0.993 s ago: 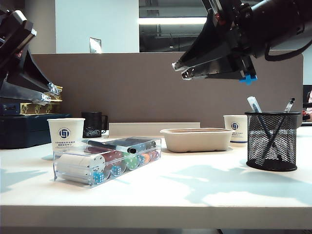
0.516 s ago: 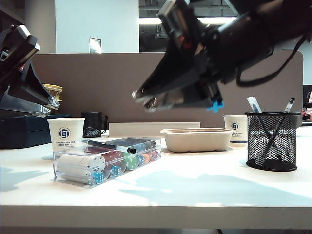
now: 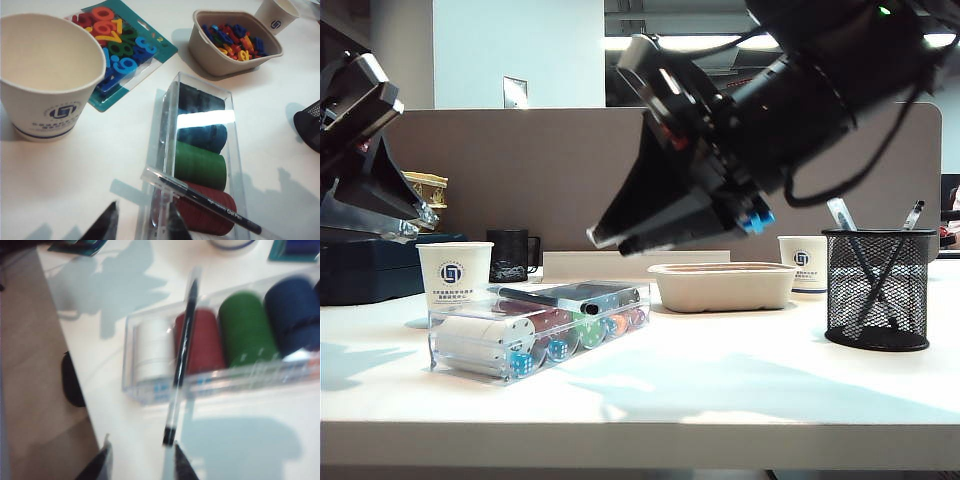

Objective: Pick up one pen and put it in the pen container.

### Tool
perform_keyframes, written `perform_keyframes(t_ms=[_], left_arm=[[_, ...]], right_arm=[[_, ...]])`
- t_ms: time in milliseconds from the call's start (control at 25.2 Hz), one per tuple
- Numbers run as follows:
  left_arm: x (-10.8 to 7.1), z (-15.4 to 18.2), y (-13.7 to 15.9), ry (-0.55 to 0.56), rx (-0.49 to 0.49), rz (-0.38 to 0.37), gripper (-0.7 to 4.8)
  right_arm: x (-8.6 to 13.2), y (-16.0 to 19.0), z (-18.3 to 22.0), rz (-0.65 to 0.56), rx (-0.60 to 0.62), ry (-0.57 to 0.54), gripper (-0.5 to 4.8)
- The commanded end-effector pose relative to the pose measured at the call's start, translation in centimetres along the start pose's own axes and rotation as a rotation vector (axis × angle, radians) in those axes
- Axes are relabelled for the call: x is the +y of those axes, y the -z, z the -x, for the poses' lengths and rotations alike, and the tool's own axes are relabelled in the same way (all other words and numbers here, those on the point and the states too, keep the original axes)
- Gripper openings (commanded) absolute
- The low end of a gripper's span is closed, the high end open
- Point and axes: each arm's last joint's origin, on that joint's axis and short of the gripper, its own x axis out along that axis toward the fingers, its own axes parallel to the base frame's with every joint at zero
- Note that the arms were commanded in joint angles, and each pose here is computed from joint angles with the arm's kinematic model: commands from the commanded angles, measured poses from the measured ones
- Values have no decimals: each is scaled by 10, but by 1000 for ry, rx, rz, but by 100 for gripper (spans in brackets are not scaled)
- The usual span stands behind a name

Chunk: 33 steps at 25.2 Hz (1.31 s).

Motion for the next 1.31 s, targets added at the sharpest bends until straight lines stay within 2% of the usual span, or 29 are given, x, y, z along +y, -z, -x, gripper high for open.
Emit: perform_keyframes(t_ms=[40, 238, 437, 675, 993, 1310], left_arm=[[1, -7, -6, 14, 14, 49, 121], [1, -13, -18, 29, 18, 49, 121], [0, -16, -26, 23, 18, 49, 121], [3, -21, -22, 16, 43, 60, 121], [5, -23, -20, 9, 54, 65, 121], [5, -24, -20, 11, 50, 63, 121]], right_arm=[[0, -20, -3, 91, 17, 40, 154], [-2, -34, -7, 148, 57, 83, 154], [-4, -38, -11, 193, 162, 150, 154], [-1, -37, -16, 195, 188, 133, 154], [16, -35, -24, 229, 203, 97, 154], [18, -34, -44, 251, 266, 123, 154]])
